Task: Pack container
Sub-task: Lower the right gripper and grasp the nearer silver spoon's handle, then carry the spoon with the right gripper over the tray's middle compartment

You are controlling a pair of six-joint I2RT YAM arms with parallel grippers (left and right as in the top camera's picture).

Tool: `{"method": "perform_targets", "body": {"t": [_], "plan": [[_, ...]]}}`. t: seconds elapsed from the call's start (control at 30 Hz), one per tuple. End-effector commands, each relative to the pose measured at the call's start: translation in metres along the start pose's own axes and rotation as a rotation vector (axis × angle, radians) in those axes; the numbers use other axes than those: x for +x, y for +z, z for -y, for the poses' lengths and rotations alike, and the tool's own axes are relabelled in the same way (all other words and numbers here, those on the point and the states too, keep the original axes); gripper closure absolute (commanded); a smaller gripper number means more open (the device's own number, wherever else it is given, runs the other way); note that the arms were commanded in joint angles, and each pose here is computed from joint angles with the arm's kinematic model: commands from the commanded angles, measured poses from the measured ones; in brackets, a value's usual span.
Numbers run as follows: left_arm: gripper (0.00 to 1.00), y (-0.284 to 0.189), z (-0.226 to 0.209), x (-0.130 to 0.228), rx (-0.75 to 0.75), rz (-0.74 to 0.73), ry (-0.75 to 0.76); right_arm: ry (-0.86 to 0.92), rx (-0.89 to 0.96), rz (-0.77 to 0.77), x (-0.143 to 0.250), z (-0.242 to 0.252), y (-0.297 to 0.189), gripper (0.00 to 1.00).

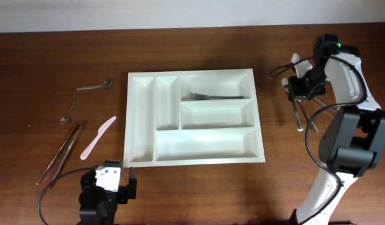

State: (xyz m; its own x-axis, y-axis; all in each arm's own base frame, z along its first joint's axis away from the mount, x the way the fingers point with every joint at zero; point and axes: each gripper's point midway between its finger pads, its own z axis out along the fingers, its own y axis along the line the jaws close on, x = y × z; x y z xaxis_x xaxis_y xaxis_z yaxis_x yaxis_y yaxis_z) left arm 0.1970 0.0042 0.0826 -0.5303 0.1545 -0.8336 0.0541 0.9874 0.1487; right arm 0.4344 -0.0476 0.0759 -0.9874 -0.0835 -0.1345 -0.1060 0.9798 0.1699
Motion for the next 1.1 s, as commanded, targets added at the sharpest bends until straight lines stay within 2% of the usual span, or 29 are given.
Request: {"method": "perform_targets", "body": {"t": [0.0, 0.27, 0.57, 0.87, 1.07], "plan": [[0.01, 0.000, 0.000, 0.001, -0.005, -0.001, 0.015, -0.107, -0.047, 0.058, -0.021, -0.029, -0.020, 0.96], [0.01, 0.000, 0.000, 0.001, -0.005, -0.001, 0.015, -0.488, -0.181, 0.108, -0.033, -0.120, -0.062, 0.96], [0.01, 0.000, 0.000, 0.001, -0.005, -0.001, 0.015, -0.899, -0.242, 0.080, -0.015, -0.202, -0.053, 0.96], [0.01, 0.000, 0.000, 0.001, -0.005, -0.001, 0.015, -1.259, -0.273, 0.083, 0.001, -0.248, -0.046, 0.96], [0.01, 0.000, 0.000, 0.001, -0.005, -0.001, 0.015, -1.358, -0.309, 0.056, 0.013, -0.259, -0.030, 0.96]]}}
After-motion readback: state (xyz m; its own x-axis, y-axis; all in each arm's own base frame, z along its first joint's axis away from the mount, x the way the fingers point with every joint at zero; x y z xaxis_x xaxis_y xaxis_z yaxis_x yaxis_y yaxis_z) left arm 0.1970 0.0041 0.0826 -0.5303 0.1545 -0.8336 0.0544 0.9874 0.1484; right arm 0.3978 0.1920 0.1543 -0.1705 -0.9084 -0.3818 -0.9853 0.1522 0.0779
